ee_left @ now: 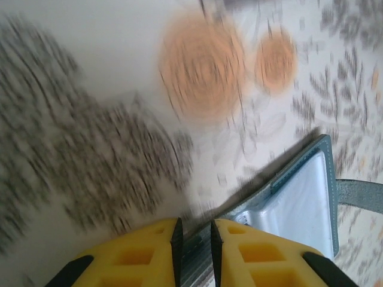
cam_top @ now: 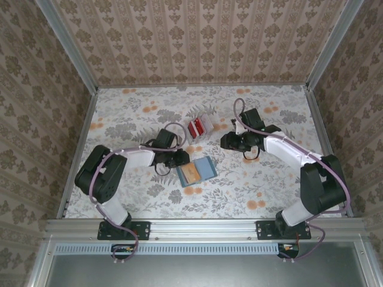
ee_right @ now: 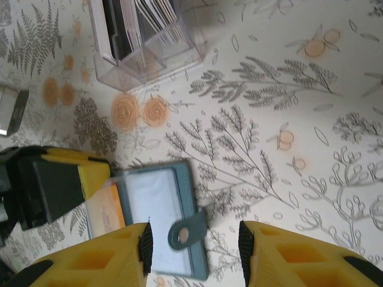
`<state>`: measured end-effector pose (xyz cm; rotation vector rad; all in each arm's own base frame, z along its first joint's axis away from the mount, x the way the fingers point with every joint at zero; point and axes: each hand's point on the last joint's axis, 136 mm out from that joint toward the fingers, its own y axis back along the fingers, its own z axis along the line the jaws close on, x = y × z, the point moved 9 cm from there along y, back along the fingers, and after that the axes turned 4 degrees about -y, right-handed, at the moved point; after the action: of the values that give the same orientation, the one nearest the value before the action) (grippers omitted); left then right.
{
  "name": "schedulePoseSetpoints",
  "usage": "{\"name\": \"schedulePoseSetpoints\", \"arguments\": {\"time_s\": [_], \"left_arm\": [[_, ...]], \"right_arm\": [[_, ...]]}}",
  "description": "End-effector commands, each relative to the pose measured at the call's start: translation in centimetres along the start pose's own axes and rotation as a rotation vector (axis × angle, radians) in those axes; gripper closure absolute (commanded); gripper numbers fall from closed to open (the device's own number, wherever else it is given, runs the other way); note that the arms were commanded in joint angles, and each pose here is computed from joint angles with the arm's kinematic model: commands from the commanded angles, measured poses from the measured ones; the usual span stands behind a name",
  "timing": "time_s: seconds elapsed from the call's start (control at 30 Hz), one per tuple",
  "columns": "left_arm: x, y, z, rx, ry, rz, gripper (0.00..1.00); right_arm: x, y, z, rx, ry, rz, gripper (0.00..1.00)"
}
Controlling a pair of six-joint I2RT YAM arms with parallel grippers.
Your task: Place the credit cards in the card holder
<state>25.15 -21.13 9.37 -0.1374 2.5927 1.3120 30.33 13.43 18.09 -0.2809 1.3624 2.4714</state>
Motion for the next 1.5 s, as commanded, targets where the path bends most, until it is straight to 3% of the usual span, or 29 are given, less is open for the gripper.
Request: {"name": "schedulePoseSetpoints", "arguments": {"time_s": [0.0,0.23,0.43,0.57,0.73,0.97,1.2,1.47], "left_arm": [[3.9,0.0,-0.5,-0.053,0.017,0.078,0.77],[8.1,1.0,-0.8,-0.153,0.045,0.047,0.78],[6.9,2.6,0.6,-0.208,0.071,-0.057,0.79],[5.6,2.7,0.8,-0.201,0.06,-0.054,0.8],[5.1,1.7,0.3,-0.173,0.035,0.001,0.8],[7.1,1.2,1.3,-0.166,0.059,0.04,0.84],[9.2,2.5,3.0,-0.207,0.097,0.031,0.87],[10.6,4.4,4.1,-0.233,0.128,-0.017,0.89]], "right_arm": [[0.8,0.4,-0.9,0.031,-0.007,-0.002,0.56],[2.4,0.9,-1.1,0.004,-0.024,0.053,0.57],[9.4,3.3,0.4,-0.181,0.029,0.217,0.62],[15.6,1.7,1.1,-0.068,0.127,0.397,0.68],[18.3,-1.7,0.2,0.011,0.106,0.395,0.75],[18.0,-5.2,0.8,0.07,0.098,0.317,0.77],[13.5,-7.7,2.0,0.105,0.076,0.117,0.79],[8.3,-10.2,5.8,0.049,0.14,0.061,0.8]]}}
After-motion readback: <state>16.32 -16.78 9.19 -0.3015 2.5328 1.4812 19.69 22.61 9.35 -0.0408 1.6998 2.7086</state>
